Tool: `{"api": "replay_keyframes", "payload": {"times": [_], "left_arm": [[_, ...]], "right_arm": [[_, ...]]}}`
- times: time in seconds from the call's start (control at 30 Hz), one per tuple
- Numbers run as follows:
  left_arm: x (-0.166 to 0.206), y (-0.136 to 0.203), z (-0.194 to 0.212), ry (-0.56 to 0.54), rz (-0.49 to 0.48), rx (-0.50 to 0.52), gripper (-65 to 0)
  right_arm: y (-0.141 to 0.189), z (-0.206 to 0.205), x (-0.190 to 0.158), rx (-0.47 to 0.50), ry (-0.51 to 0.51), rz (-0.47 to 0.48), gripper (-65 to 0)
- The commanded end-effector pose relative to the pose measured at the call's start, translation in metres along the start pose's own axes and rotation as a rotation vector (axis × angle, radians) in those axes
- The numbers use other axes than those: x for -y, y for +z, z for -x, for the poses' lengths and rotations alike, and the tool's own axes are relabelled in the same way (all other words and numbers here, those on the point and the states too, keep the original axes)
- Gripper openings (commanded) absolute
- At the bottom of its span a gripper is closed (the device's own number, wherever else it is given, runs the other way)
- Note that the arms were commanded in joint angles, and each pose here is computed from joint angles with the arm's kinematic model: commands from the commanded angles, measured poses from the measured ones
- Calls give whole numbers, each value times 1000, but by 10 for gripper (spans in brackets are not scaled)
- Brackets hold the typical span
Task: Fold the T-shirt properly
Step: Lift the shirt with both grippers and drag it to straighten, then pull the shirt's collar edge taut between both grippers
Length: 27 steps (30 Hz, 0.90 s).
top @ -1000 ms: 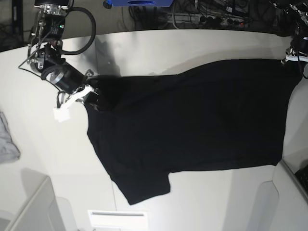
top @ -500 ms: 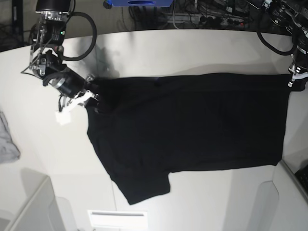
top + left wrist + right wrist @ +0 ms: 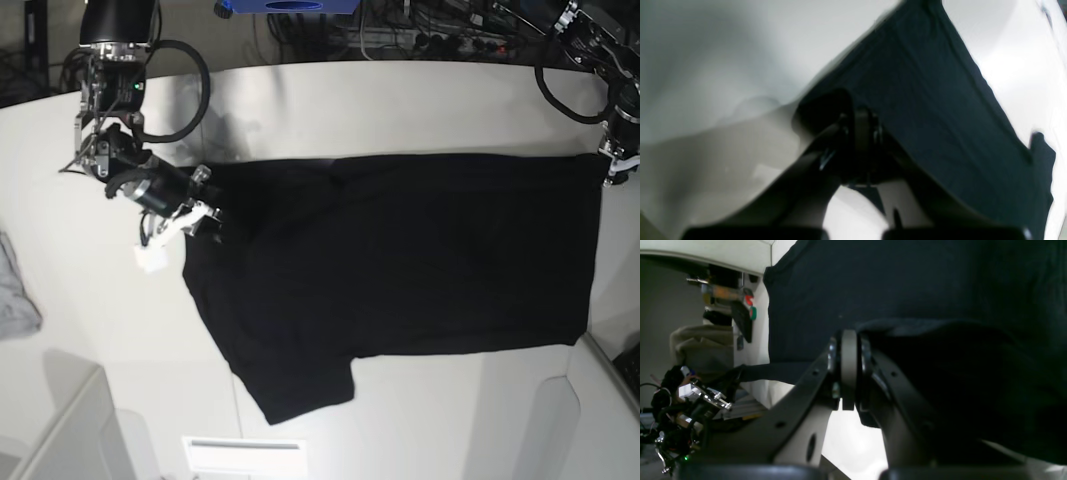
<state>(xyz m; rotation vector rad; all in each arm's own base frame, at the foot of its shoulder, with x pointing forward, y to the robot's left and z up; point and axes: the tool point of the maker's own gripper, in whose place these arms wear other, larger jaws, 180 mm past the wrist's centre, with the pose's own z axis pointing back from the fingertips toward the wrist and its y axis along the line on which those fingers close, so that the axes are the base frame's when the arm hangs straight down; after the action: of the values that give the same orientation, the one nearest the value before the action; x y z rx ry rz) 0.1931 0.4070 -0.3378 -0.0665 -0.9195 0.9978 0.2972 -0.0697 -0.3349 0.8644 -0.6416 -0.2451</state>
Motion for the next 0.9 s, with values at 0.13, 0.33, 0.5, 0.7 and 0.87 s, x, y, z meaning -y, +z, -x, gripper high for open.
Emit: {"api": "replay_keyframes", "payload": {"times": [0.13, 0.33, 0.5, 0.7, 0.87], "left_arm": [[12, -12, -12, -50, -15, 28, -650], [11, -31, -2, -52, -52, -16, -650], [12, -41, 3, -35, -60, -38, -650], [11, -42, -4, -38, -64, 5, -650], [16, -53, 1, -71, -54, -15, -650]], "right_arm": [[0, -18, -10, 38, 18, -32, -650], [-8, -21, 1, 34, -12, -17, -650], [-12, -25, 7, 41, -24, -9, -650], [-21, -24, 8, 18, 33, 30, -650], [-27, -23, 10, 25, 55, 64, -650]]}}
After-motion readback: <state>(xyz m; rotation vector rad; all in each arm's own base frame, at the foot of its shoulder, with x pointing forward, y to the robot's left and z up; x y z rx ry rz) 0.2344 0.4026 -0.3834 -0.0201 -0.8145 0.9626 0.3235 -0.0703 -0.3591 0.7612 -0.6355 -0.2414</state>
